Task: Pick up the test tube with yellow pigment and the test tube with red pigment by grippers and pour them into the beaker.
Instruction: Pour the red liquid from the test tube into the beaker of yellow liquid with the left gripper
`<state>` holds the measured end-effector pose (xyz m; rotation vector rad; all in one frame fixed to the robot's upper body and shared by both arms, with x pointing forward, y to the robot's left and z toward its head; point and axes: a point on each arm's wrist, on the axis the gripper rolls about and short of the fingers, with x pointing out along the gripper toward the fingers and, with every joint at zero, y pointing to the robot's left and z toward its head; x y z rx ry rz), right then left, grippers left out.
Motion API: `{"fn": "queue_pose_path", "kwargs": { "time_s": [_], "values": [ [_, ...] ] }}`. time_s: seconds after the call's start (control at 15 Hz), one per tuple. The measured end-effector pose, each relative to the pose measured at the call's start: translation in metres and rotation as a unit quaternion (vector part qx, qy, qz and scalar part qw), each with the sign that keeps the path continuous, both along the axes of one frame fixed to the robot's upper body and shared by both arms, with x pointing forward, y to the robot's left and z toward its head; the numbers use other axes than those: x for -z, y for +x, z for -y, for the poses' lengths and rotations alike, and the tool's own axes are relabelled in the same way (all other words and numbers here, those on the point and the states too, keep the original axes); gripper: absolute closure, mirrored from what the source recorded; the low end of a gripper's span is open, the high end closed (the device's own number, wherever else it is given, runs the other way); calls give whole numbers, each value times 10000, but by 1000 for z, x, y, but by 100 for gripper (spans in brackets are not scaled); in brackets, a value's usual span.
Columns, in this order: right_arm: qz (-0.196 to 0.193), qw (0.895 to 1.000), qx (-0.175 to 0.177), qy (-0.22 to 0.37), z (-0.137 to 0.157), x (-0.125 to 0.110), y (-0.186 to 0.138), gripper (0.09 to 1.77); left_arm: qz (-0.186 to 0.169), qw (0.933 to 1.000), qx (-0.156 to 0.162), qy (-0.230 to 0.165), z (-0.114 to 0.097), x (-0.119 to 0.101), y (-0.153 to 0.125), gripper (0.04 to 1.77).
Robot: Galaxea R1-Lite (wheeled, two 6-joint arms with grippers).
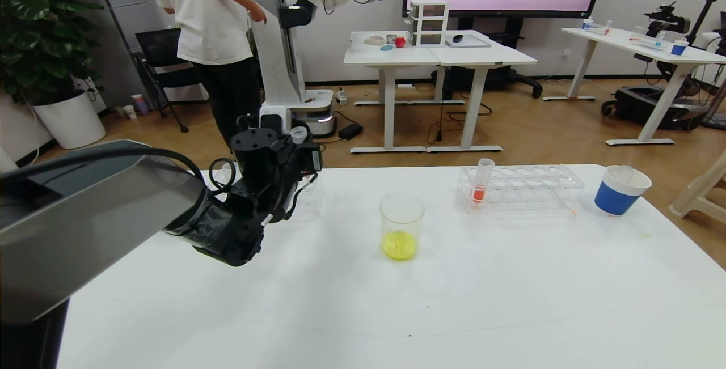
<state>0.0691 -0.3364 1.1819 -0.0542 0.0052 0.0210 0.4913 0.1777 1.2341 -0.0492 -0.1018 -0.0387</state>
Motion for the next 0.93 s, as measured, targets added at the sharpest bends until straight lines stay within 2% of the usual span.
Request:
{"fn": "queue_pose_path", "kwargs": {
  "time_s": [0.13,0.2,0.33,0.53,0.6,0.73,0.8,0.93],
  "values": [
    [0,10000,0,0,0,0,0,12,85,9999,71,-6,0,-7,-2,131],
    [0,10000,0,0,0,0,0,12,134,9997,206,30,0,-11,-3,131],
    [2,10000,2,-2,0,0,0,12,235,9978,605,130,3,-18,-6,131],
    [2,10000,2,-2,0,0,0,12,492,9884,1398,338,16,-28,-9,131],
    [2,10000,2,0,0,0,0,12,590,9825,1690,520,20,-30,-11,131],
    [2,10000,0,-2,0,0,0,12,953,9625,2339,993,28,-31,-14,131],
    [2,10000,0,-2,0,0,0,12,1159,9516,2610,1139,30,-32,-14,131],
    [2,10000,0,-2,0,0,0,12,1543,9239,3095,1640,36,-28,-14,131]
  ]
}}
